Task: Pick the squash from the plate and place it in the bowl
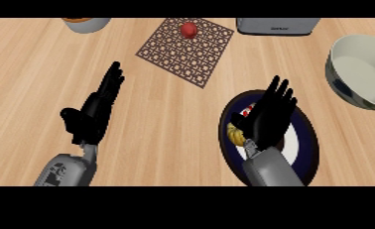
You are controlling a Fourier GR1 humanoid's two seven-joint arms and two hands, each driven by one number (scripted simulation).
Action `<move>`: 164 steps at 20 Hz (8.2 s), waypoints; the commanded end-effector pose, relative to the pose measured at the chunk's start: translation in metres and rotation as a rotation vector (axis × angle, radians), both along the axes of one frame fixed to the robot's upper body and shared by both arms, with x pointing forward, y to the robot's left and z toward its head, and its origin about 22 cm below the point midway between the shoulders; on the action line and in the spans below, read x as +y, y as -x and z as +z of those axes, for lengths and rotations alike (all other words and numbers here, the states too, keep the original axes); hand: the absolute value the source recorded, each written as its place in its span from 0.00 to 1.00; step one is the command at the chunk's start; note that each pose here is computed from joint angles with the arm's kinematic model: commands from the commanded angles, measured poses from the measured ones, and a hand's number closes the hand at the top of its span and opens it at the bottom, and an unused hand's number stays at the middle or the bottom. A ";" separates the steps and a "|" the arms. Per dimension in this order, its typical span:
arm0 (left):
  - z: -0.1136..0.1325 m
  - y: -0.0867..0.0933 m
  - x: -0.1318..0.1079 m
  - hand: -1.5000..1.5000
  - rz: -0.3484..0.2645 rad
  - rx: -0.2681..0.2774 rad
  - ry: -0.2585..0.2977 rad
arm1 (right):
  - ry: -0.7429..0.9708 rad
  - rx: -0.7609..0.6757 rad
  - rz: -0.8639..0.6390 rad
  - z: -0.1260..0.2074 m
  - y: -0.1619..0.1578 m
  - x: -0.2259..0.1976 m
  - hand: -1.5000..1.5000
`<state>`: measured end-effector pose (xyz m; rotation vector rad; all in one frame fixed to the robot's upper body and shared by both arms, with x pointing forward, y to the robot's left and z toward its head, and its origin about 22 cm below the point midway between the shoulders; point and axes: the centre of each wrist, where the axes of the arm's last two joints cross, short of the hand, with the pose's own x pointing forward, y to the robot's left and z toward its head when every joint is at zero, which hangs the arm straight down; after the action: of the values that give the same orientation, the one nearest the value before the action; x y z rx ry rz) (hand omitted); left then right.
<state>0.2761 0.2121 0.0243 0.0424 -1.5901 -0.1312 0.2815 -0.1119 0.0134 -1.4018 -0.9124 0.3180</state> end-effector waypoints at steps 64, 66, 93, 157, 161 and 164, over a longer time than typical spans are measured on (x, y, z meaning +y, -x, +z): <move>0.010 -0.001 -0.005 0.50 -0.010 -0.016 0.007 | -0.333 0.062 0.656 -0.037 0.077 0.047 1.00; 0.012 -0.002 -0.010 0.50 -0.027 -0.021 0.014 | -0.369 0.040 0.828 -0.026 0.095 0.062 1.00; 0.002 0.008 0.007 0.50 0.062 -0.013 0.012 | -0.425 -0.402 1.343 0.187 0.121 -0.141 1.00; 0.014 -0.007 -0.003 0.50 0.002 -0.025 0.017 | -0.831 -0.430 1.012 0.146 -0.008 -0.460 0.00; 0.002 0.001 0.000 0.50 0.000 -0.007 -0.002 | -0.883 -0.410 1.043 0.145 0.003 -0.467 0.00; 0.000 -0.002 -0.013 0.50 0.006 -0.014 0.018 | -0.906 -0.361 1.061 0.137 0.003 -0.465 0.00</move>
<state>0.2798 0.2036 0.0311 0.0292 -1.6108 -0.1255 0.2915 -0.5691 0.1576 -0.3132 -1.6887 0.3130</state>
